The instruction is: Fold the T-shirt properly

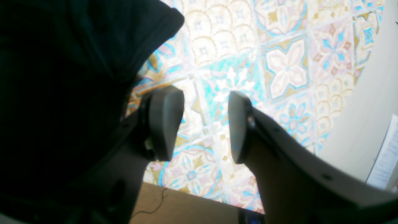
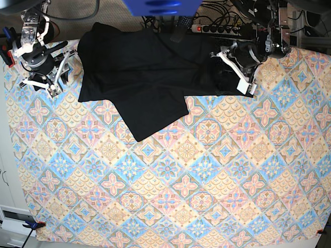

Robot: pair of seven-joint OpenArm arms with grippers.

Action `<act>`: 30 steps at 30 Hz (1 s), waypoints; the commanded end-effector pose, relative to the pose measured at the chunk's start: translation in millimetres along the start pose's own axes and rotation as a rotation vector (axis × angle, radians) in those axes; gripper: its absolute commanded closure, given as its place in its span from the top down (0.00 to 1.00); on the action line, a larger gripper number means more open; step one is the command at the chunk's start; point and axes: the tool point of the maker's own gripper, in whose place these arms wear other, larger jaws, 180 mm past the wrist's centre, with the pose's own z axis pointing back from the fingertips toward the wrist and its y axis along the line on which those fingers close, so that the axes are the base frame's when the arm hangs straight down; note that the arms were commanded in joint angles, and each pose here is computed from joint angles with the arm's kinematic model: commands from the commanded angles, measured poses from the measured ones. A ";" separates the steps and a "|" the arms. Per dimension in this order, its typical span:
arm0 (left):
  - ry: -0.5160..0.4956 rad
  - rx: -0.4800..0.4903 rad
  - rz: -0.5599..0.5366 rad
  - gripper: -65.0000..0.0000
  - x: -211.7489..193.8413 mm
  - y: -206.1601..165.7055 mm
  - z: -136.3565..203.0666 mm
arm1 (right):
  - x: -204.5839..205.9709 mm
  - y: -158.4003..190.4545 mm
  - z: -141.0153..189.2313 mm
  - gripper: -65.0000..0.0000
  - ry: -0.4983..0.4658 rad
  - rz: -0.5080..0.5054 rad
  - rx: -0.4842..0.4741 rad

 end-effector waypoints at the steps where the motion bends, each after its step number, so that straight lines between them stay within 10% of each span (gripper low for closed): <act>1: -0.022 -0.012 -0.020 0.48 7.3 -4.1 5.8 | 8.5 -6.5 3.7 0.40 -0.032 0.011 -0.015; 8: -0.066 -0.087 -0.069 0.94 23.1 -17.4 33.7 | 8.5 -6.5 3.7 0.40 -0.032 0.011 -0.015; 19: -0.157 0.046 0.021 0.83 43.9 37.9 62.5 | 8.4 -5.4 3.2 0.40 -0.031 0.011 -0.012; 30: 0.000 -0.113 0.037 0.64 20.0 2.6 -2.3 | 8.9 -5.7 3.1 0.41 -0.033 0.011 -0.012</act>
